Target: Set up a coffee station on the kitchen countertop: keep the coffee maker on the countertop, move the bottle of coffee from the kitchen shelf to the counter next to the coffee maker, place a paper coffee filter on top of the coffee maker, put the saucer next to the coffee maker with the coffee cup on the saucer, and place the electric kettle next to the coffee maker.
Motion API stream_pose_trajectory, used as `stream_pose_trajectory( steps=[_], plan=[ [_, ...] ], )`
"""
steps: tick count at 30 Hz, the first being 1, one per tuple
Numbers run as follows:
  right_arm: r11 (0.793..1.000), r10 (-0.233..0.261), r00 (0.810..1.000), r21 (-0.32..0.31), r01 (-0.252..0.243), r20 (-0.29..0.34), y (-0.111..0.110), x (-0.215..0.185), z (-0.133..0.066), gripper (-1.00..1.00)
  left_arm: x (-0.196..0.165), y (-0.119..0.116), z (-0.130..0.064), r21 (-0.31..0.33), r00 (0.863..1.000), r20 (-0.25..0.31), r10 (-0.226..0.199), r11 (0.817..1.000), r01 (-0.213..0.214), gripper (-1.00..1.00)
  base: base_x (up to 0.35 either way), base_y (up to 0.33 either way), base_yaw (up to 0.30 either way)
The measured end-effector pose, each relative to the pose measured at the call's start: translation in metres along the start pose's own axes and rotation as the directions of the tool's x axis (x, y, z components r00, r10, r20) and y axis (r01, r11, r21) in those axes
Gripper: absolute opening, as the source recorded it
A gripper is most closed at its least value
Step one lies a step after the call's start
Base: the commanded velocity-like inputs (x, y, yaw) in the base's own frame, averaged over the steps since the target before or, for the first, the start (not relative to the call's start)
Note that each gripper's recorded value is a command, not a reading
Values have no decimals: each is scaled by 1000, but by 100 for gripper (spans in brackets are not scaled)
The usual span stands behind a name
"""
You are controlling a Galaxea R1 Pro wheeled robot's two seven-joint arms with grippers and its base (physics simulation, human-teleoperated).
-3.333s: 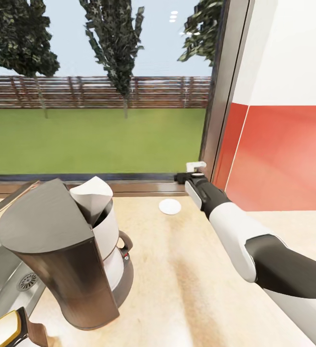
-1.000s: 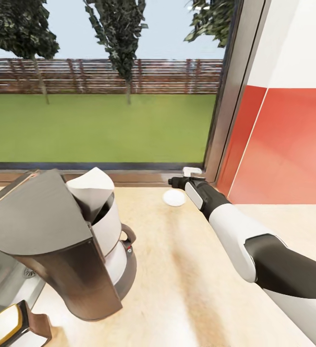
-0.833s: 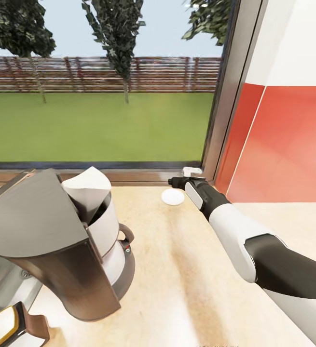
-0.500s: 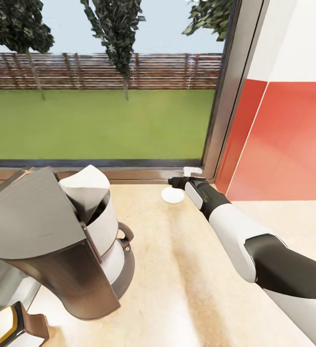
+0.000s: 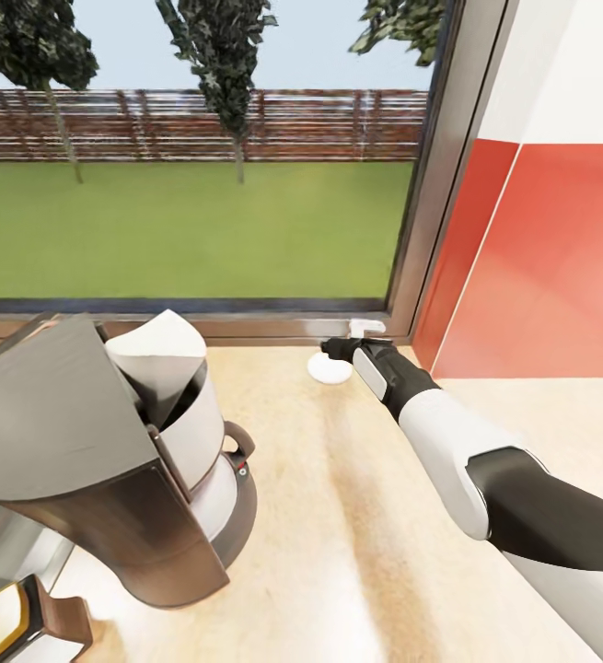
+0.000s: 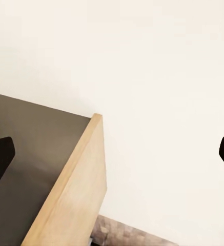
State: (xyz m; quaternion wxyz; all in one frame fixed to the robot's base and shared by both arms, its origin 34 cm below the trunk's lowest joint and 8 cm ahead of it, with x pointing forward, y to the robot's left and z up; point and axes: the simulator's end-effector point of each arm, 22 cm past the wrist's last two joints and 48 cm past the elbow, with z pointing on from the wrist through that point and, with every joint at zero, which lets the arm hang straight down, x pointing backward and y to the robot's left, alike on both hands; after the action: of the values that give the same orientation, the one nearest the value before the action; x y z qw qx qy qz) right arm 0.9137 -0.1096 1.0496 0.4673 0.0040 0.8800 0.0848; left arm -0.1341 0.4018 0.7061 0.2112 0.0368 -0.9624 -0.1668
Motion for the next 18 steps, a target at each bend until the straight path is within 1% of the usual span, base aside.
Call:
stream_pose_trajectory(
  steps=[14, 18],
  plan=[
    [1000, -4, 1000, 6, 4, -17, -4, 13, 10, 100, 9, 3, -2, -5, 1000, -22, 7, 1000, -7, 100, 0, 0, 0],
    [1000, -17, 1000, 13, 17, -3, -6, 12, 13, 100, 12, 4, -3, -7, 1000, -29, 9, 1000, -10, 100, 0, 0, 0]
  ],
)
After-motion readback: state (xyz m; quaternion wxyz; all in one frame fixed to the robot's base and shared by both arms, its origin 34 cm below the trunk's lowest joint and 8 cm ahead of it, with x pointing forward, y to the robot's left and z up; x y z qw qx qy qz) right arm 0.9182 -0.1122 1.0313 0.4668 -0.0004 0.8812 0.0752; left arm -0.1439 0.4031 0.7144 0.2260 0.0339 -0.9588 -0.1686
